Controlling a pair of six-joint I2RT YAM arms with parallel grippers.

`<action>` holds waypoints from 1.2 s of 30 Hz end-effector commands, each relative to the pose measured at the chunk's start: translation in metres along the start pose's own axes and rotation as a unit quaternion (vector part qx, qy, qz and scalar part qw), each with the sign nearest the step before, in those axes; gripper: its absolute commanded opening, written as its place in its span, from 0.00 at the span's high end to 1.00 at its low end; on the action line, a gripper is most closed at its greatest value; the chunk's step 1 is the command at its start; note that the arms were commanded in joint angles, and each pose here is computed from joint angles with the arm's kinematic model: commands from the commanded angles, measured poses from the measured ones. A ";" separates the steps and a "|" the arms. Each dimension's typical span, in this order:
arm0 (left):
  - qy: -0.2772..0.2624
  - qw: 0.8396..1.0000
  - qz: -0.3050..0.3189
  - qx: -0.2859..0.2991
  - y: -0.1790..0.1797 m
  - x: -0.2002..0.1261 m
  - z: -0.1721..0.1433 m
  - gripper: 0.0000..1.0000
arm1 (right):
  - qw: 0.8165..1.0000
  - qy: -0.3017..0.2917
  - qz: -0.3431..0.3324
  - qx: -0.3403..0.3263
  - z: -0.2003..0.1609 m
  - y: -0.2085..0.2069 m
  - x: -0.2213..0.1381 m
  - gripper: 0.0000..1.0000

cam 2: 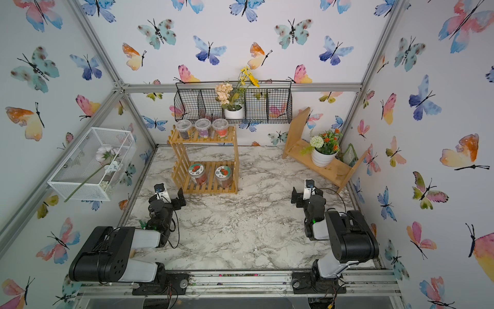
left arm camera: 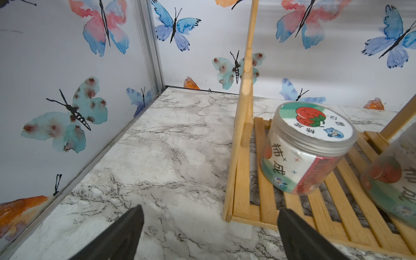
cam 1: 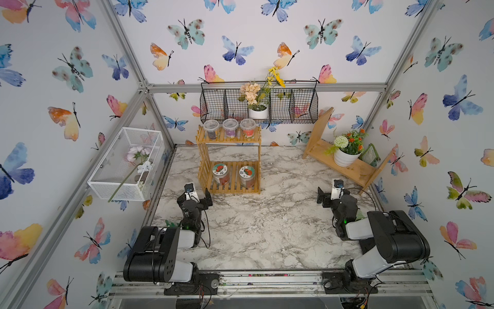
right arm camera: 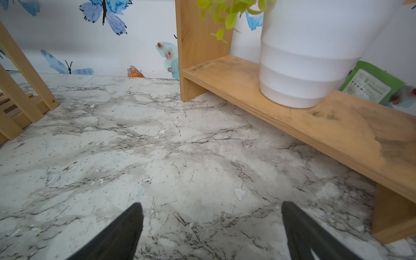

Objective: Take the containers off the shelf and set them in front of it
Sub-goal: Move the shelf to the center of the board.

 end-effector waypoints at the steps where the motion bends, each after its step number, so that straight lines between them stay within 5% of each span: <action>1: -0.002 1.000 -0.016 0.001 -0.002 -0.001 0.003 0.01 | 1.000 -0.006 -0.002 0.004 0.005 -0.004 0.002 0.01; 10: -0.011 1.000 -0.008 0.004 -0.004 0.003 0.016 0.00 | 1.000 -0.005 0.015 -0.010 0.025 -0.002 0.009 0.02; 14: 0.076 0.996 0.040 0.019 -0.004 0.023 0.034 0.01 | 0.998 0.058 0.020 0.020 0.047 -0.006 0.024 0.02; 20: 0.097 0.995 0.022 0.003 -0.013 0.016 0.058 0.01 | 0.990 0.095 0.065 0.079 0.062 0.018 0.029 0.02; 28: 0.149 0.988 -0.030 0.003 -0.033 0.017 0.087 0.01 | 0.967 0.143 0.208 0.015 0.124 0.123 0.027 0.01; 36: 0.181 0.982 -0.050 -0.002 -0.042 0.023 0.121 0.01 | 0.929 0.181 0.318 0.054 0.173 0.203 0.019 0.01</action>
Point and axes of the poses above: each gripper's point midway between its finger pads, its own x axis out along the fingers, its own y axis along the line the jaws close on, z = x × y, the point moved 5 cm from there along -x, back along the fingers, and after that the axes turned 6 degrees about -x, right-handed, at the moved point
